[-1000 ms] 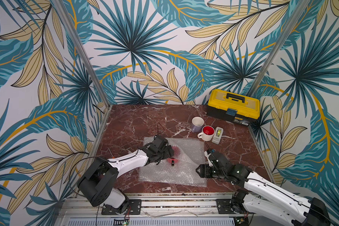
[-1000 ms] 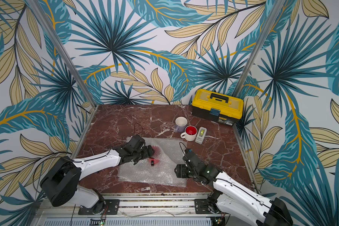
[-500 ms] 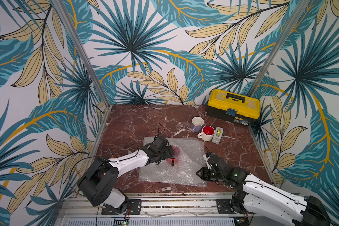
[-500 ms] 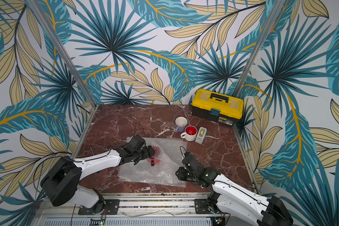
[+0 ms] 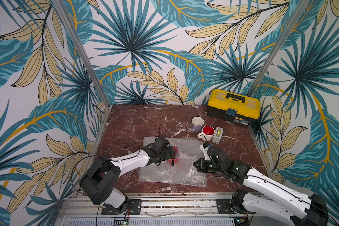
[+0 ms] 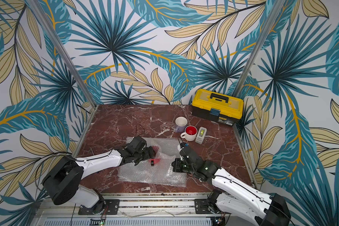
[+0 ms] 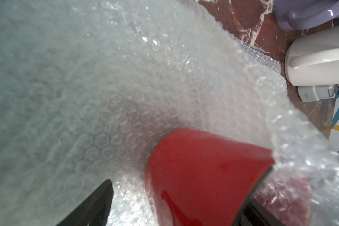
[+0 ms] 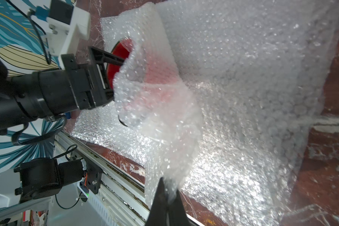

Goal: Wrap mugs in bubble wrap
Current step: Wrap the mug in bubble wrap.

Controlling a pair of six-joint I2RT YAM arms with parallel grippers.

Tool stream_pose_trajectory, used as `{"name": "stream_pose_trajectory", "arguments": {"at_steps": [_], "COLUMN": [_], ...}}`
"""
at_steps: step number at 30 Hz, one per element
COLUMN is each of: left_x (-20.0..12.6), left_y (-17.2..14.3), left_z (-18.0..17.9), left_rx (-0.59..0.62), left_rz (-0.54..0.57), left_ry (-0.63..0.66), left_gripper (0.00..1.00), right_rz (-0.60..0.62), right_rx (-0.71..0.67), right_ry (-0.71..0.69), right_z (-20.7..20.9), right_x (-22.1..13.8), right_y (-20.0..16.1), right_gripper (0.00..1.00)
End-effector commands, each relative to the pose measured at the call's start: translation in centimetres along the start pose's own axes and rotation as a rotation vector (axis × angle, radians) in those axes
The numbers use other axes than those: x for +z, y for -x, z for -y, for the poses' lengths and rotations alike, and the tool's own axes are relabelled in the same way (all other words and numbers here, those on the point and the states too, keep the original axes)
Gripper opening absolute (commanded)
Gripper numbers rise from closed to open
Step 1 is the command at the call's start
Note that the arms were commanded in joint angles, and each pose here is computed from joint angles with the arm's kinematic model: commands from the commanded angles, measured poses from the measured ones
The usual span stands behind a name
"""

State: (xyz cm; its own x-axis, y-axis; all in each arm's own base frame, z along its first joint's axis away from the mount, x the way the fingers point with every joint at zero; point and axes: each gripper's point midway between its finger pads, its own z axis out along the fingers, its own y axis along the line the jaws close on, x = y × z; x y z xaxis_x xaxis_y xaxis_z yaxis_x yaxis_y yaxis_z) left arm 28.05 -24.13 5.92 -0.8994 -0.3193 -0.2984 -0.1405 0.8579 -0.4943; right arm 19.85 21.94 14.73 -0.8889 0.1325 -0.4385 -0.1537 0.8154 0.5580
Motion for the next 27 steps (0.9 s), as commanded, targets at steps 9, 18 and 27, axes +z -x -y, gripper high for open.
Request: {"name": "stream_pose_trajectory", "arguments": {"at_steps": [9, 18, 27], "left_x": [0.5, 0.2, -2.0], "left_y": [-0.9, -1.0, 0.0], "left_z": [-1.2, -1.5, -1.8], "left_rx": [-0.005, -0.004, -0.017], "left_rz": [-0.014, -0.008, 0.081], "left_ry": [0.03, 0.032, 0.017], "left_gripper": [0.91, 0.91, 0.86], "right_rz": [0.047, 0.055, -0.012], "right_rx": [-0.109, -0.125, -0.094], "right_ry": [0.121, 0.157, 0.11], "right_z": [-6.1, -8.5, -7.4], "right_x": [2.6, 6.4, 10.5], "right_y": [4.8, 7.1, 6.3], "right_gripper": [0.04, 0.04, 0.04]}}
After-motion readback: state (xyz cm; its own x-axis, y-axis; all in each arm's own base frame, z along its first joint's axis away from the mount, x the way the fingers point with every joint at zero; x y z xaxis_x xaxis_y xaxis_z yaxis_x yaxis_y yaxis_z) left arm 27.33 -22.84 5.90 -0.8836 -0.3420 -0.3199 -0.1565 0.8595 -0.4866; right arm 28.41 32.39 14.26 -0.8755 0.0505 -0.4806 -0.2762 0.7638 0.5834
